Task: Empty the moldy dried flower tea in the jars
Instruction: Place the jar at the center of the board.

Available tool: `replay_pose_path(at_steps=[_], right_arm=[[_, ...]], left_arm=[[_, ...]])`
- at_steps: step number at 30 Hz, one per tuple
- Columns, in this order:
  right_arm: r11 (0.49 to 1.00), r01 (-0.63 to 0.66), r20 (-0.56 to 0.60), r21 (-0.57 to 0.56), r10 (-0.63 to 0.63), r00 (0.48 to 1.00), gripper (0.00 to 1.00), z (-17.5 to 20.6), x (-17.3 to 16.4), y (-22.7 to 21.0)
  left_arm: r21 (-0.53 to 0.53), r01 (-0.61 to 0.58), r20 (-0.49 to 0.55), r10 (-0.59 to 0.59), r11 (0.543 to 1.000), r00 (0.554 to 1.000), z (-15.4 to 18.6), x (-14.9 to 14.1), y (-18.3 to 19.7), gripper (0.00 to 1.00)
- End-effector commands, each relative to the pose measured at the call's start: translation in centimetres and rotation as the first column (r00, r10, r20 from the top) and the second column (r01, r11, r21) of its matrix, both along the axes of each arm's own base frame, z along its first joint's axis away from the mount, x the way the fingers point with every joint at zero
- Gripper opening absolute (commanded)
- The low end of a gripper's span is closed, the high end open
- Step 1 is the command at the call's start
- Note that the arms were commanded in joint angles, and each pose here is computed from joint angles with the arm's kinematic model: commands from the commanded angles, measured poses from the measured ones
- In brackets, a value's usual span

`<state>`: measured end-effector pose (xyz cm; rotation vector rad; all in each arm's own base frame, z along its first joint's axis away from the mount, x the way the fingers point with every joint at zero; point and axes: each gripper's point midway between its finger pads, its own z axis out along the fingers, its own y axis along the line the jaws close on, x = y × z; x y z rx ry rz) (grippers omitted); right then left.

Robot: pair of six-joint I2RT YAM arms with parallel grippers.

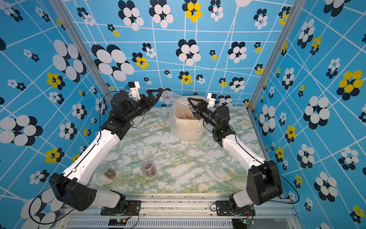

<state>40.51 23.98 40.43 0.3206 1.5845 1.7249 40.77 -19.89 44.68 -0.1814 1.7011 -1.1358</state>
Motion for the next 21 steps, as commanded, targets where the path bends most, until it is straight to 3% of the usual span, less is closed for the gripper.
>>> replay_pose_path(at_steps=[1, 6, 11, 17, 21], right_arm=[[0.998, 0.014, 0.055, -0.057, -0.011, 0.998, 0.48, 1.1, -1.7, -0.9], [0.988, 0.034, 0.072, -0.152, -0.024, 0.997, 0.48, 1.1, -3.5, -1.8], [0.952, 0.042, 0.078, -0.305, -0.019, 0.997, 0.48, 0.3, -5.8, -2.7], [0.863, 0.029, 0.067, -0.504, 0.006, 0.998, 0.48, -1.1, -9.4, -4.1], [0.802, -0.016, 0.043, -0.598, 0.052, 0.998, 0.48, -1.9, -11.9, -4.8]], left_arm=[[0.200, -0.113, 0.054, 0.104, 0.973, 0.993, -0.5, -1.0, 2.7, 1.00], [0.323, -0.144, 0.084, 0.124, 0.935, 0.989, -2.2, -2.6, 4.1, 0.99], [0.408, -0.088, 0.129, 0.038, 0.909, 0.991, -4.4, -4.5, 3.6, 1.00], [0.478, 0.019, 0.206, -0.134, 0.878, 0.969, -6.8, -7.5, 2.1, 1.00], [0.512, 0.067, 0.195, -0.192, 0.856, 0.962, -8.5, -8.8, 1.7, 1.00]])
